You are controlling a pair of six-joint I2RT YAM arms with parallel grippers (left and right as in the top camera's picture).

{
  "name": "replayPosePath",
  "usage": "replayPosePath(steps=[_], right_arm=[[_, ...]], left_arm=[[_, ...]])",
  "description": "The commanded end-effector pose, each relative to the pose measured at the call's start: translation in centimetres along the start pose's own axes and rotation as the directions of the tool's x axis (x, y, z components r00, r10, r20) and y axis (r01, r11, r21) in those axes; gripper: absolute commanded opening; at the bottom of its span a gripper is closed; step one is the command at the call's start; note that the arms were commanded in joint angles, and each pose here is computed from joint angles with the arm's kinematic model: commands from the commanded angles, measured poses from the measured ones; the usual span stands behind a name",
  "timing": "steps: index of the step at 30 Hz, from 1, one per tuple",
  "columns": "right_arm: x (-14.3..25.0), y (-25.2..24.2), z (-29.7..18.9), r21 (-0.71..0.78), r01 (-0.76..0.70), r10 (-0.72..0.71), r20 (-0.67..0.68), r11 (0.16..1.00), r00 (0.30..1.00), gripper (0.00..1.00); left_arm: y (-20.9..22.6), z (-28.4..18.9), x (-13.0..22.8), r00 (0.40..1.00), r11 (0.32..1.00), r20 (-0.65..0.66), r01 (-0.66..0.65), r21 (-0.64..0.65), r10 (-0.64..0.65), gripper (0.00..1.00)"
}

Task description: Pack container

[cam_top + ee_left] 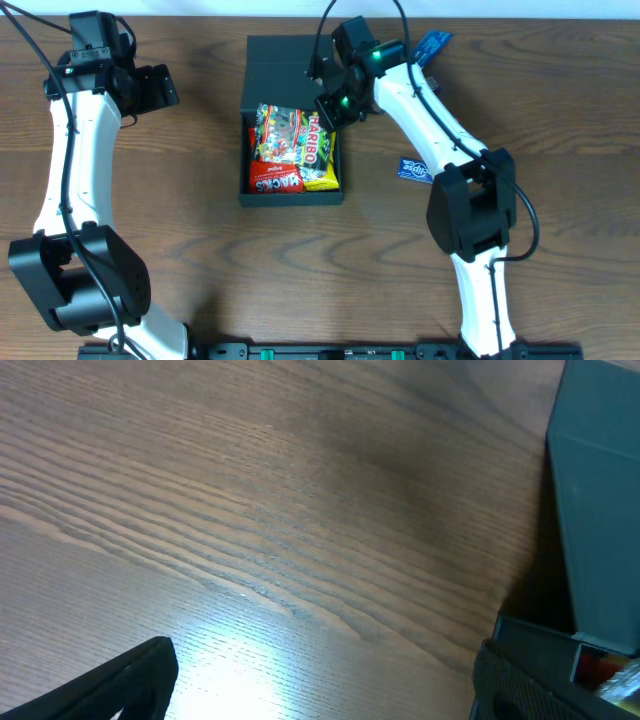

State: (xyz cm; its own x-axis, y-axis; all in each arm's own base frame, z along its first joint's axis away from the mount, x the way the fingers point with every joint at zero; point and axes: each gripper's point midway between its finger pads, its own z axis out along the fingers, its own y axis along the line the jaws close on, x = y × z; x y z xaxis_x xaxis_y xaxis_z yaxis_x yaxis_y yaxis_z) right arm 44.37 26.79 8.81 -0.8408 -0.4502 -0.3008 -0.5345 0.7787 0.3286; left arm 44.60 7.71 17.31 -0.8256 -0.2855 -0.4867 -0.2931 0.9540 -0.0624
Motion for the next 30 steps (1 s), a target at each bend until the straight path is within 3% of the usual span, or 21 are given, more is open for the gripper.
replayPosePath(steps=[1, 4, 6, 8, 11, 13, 15, 17, 20, 21, 30], right_arm=[[-0.6, -1.4, -0.6, 0.060, 0.023, -0.025, 0.028, 0.998, 0.999, 0.01], [-0.8, -1.1, -0.5, 0.060, 0.043, -0.045, 0.032, 0.997, 0.998, 0.02], [-0.8, -0.9, -0.5, 0.059, 0.047, -0.049, 0.033, 0.997, 0.998, 0.31], [-1.0, -0.9, -0.5, 0.060, 0.051, -0.053, 0.042, 0.997, 0.998, 0.78], [-2.0, -0.6, -1.3, 0.063, 0.056, -0.060, 0.071, 0.996, 0.996, 0.85], [-3.4, -0.1, -2.7, 0.068, 0.065, -0.073, 0.113, 0.996, 0.991, 0.84], [-5.0, 0.6, -4.6, 0.074, 0.078, -0.089, 0.165, 0.994, 0.982, 0.77], [-6.4, 1.5, -6.3, 0.083, 0.099, -0.115, 0.211, 0.992, 0.971, 0.60], [-7.1, 3.0, -6.8, 0.081, 0.129, -0.144, 0.232, 0.988, 0.962, 0.08], [-6.8, 3.6, -6.5, 0.076, 0.136, -0.150, 0.222, 0.988, 0.964, 0.02], [-1.9, 5.8, 0.0, 0.067, 0.169, -0.172, 0.037, 0.983, 0.984, 0.01]], left_arm=[[0.1, 0.2, -0.3, 1.000, 1.000, 0.003, -0.009, -0.004, 0.009, 0.95], [0.1, 0.2, -0.3, 1.000, 1.000, 0.002, -0.009, -0.004, 0.009, 0.95], [0.1, 0.2, -0.2, 1.000, 1.000, 0.001, -0.009, -0.004, 0.009, 0.95], [0.1, 0.2, -0.2, 1.000, 1.000, 0.001, -0.009, -0.005, 0.009, 0.95], [0.1, 0.2, -0.2, 1.000, 1.000, 0.000, -0.009, -0.005, 0.009, 0.95], [0.1, 0.2, -0.2, 1.000, 1.000, 0.000, -0.009, -0.005, 0.009, 0.96], [0.1, 0.2, -0.2, 1.000, 1.000, 0.000, -0.009, -0.005, 0.009, 0.95], [0.1, 0.2, -0.2, 1.000, 1.000, 0.000, -0.009, -0.005, 0.009, 0.95], [0.1, 0.2, -0.2, 1.000, 1.000, 0.000, -0.009, -0.005, 0.009, 0.95], [0.1, 0.2, -0.2, 1.000, 1.000, 0.000, -0.009, -0.005, 0.009, 0.95], [0.1, 0.2, -0.2, 1.000, 1.000, 0.000, -0.009, -0.005, 0.009, 0.95]])
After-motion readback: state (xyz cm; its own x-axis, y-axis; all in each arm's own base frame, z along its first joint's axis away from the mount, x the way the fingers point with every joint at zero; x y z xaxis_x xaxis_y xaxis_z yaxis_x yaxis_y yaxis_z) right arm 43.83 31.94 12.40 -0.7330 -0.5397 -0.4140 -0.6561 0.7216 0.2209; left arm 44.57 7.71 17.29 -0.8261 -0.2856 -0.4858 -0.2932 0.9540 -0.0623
